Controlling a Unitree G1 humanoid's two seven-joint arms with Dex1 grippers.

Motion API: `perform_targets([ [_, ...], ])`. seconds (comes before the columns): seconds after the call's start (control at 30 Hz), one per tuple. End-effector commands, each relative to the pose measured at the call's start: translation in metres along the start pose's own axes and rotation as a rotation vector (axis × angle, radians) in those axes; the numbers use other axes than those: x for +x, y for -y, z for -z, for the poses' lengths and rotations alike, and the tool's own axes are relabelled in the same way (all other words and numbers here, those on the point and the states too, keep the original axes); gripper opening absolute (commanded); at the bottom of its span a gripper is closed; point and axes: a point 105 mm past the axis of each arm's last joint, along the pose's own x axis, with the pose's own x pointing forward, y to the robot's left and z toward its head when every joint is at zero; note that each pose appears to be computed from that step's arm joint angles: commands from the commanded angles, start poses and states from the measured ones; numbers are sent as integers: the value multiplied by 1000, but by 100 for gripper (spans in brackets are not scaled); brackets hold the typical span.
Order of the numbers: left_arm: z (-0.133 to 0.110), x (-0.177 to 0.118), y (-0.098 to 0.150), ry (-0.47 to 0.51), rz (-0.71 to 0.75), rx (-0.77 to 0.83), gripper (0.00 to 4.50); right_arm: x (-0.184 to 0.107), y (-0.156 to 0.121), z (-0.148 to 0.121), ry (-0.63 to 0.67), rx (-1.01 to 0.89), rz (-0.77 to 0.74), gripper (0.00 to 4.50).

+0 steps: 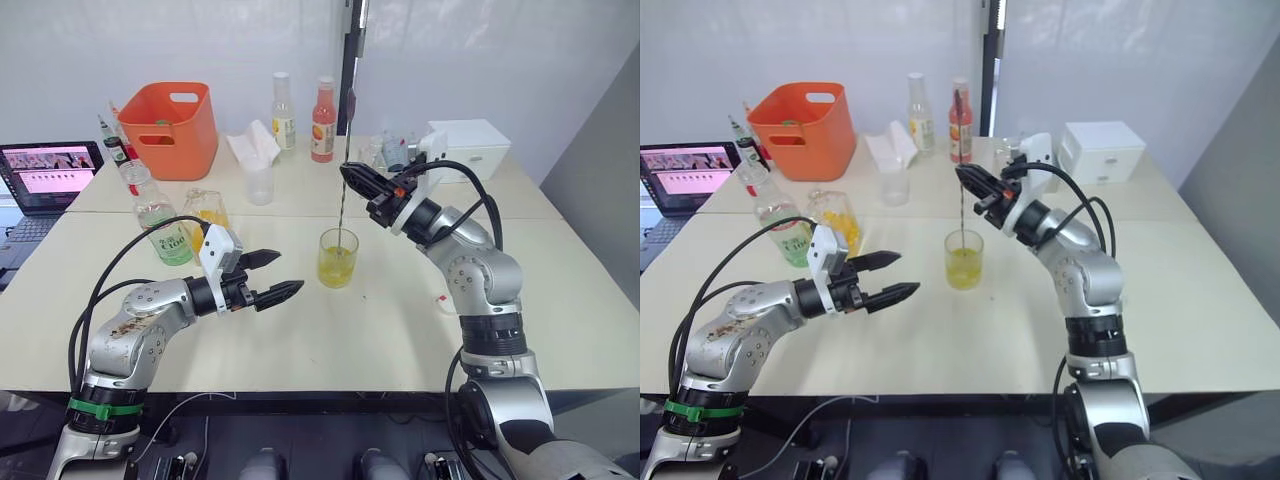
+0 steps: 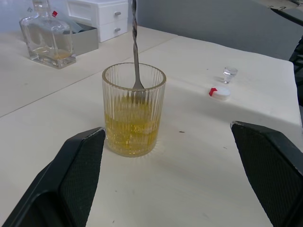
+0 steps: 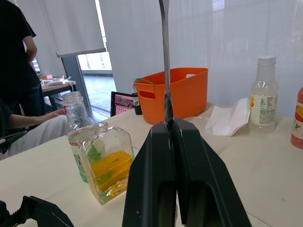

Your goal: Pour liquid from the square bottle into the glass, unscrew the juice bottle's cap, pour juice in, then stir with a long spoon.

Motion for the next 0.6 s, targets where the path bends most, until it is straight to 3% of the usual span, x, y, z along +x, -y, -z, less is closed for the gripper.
perform_targets([
  [0.03,-12,-2,2,40,6,33,448,2,-1,-17,74,-17,-3,0],
  [0.23,-15,-1,1,50,-7,35,448,0,6,-29,118,-14,20,0],
  [0.43,-18,-3,-6,70,-31,22,448,-17,6,-85,229,38,12,0],
  [0.6,-14,-8,-4,63,-14,28,448,-32,13,-104,138,143,51,0],
])
